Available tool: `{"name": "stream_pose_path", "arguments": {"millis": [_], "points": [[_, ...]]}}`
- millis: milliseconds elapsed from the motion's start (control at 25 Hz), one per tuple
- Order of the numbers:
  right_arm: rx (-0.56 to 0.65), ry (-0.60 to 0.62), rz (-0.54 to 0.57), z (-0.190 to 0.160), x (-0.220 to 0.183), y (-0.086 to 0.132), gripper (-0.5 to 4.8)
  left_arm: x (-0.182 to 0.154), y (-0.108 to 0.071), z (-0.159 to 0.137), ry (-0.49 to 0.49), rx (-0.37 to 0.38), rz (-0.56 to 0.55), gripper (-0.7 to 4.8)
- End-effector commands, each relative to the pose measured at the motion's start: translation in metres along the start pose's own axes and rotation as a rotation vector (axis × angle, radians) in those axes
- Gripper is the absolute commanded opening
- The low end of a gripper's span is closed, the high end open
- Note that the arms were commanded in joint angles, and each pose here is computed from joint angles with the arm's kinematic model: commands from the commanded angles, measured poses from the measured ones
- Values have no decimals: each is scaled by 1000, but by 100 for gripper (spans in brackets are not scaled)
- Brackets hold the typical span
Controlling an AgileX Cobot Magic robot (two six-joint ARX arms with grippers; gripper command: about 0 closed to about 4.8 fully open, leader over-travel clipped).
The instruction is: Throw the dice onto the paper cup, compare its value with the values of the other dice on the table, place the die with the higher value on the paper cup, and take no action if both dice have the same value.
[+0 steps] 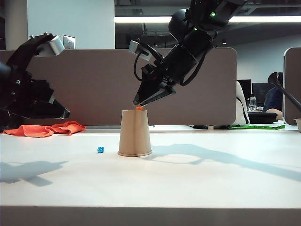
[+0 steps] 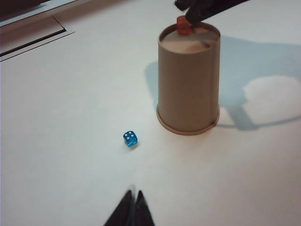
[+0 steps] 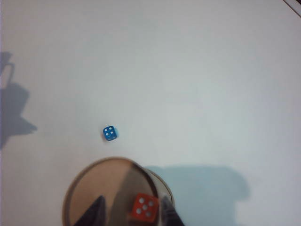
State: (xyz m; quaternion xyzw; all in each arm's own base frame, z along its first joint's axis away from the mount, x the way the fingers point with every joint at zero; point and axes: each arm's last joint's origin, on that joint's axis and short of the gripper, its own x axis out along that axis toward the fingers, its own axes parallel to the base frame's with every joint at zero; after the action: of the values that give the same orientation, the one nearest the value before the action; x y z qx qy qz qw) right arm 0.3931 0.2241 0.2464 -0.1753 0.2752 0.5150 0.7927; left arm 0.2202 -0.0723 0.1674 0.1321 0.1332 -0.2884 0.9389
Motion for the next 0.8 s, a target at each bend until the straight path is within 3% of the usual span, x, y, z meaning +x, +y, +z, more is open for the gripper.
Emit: {"name": "stream_pose_path", "arguments": {"millis": [40, 561, 641, 801], "points": [[-13, -20, -17, 4, -1, -1, 154, 0, 1, 3, -19, 3, 4, -5], [3, 2, -9, -2, 6, -3, 143, 0, 1, 3, -18, 2, 4, -5], [7, 3, -9, -2, 6, -3, 97, 0, 1, 3, -18, 2, 4, -5], [6, 2, -9, -2, 6, -3, 89, 0, 1, 3, -18, 2, 4, -5]]}}
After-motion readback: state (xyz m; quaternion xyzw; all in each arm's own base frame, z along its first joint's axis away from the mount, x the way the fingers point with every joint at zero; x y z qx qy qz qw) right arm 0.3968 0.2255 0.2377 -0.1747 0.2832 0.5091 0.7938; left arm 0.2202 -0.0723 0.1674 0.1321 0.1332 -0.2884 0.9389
